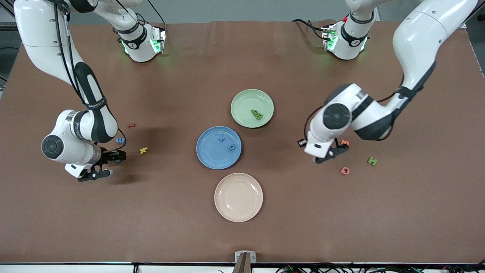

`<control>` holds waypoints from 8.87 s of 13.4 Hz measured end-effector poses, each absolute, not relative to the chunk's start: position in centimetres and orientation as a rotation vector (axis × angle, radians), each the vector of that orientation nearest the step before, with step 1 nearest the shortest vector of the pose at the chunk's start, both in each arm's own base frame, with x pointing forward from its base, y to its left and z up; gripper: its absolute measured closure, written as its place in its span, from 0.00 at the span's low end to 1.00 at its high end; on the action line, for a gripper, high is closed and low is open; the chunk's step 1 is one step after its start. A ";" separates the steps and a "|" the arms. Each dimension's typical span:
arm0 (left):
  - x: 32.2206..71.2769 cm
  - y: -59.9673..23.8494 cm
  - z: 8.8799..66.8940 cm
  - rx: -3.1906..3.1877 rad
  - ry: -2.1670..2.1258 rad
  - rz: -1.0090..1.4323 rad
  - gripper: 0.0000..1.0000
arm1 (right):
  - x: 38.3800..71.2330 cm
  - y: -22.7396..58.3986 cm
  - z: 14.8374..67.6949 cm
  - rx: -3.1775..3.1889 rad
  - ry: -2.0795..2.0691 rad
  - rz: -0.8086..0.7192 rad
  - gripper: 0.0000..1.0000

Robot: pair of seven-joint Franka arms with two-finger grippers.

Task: Sort letters by color into matching plates
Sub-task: 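Place the u on the green plate while the right gripper grasps G, then drop the G on the blue plate while the left gripper reaches N, then grasp the N with the left gripper while the right gripper grasps m, then place the N on the green plate while the right gripper lifts the m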

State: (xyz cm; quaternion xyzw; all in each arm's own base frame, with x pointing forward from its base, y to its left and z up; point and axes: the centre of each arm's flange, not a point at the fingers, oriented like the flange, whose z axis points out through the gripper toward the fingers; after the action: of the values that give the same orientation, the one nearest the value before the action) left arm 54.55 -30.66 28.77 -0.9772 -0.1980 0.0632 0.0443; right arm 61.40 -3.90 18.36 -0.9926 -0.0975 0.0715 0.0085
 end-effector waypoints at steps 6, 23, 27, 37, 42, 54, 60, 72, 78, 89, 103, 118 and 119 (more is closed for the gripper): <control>44.4 -43.5 27.4 -3.009 -0.614 0.172 0.73 | 61.1 -3.7 17.9 -3.099 -0.308 0.236 0.34; 51.1 -35.7 26.2 -3.023 -0.691 -0.010 0.00 | 61.6 -3.5 18.6 -3.097 -0.314 0.231 0.65; 57.0 -25.4 26.5 -3.051 -0.541 -0.009 0.00 | 63.1 1.0 24.3 -3.080 -0.276 0.285 0.65; 62.2 -3.4 25.6 -3.051 0.131 0.009 0.02 | 56.7 34.2 29.4 -3.145 0.202 0.232 0.65; 62.5 2.0 23.3 -3.013 0.551 -0.030 0.04 | 56.4 37.6 24.0 -3.103 0.234 0.184 0.65; 60.9 2.8 19.8 -2.893 1.119 -0.025 0.26 | 57.0 36.5 21.6 -3.061 0.129 0.172 0.65; 60.6 3.2 19.0 -2.901 1.113 -0.017 0.31 | 56.5 36.9 21.6 -3.062 0.116 0.199 0.29; 60.4 3.3 17.9 -2.925 1.112 -0.043 0.67 | 58.9 11.9 31.7 -3.063 0.094 0.359 0.00; 61.1 0.5 20.5 -2.905 1.160 -0.064 0.67 | 58.2 1.2 26.9 -3.099 0.117 0.229 0.00; 58.4 -16.8 26.3 -3.050 0.794 -0.002 0.67 | 56.2 -4.8 19.6 -3.105 0.007 0.257 0.04; 44.4 -41.1 26.1 -3.141 0.112 0.023 0.67 | 53.6 -5.3 17.1 -3.106 0.026 0.288 0.37; 32.3 -50.2 21.7 -3.051 -0.086 0.026 0.67 | 57.6 -4.3 24.7 -3.069 -0.014 0.320 0.60; 32.3 -50.2 21.6 -3.050 -0.086 0.027 0.67 | 58.8 -3.7 26.9 -3.063 -0.032 0.320 0.60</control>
State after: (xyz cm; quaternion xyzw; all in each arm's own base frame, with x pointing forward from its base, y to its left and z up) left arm 32.34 -50.22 21.61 -0.9985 -0.0283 0.0088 0.0451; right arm 58.80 -3.68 26.87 -0.9941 -0.0103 0.1039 0.0310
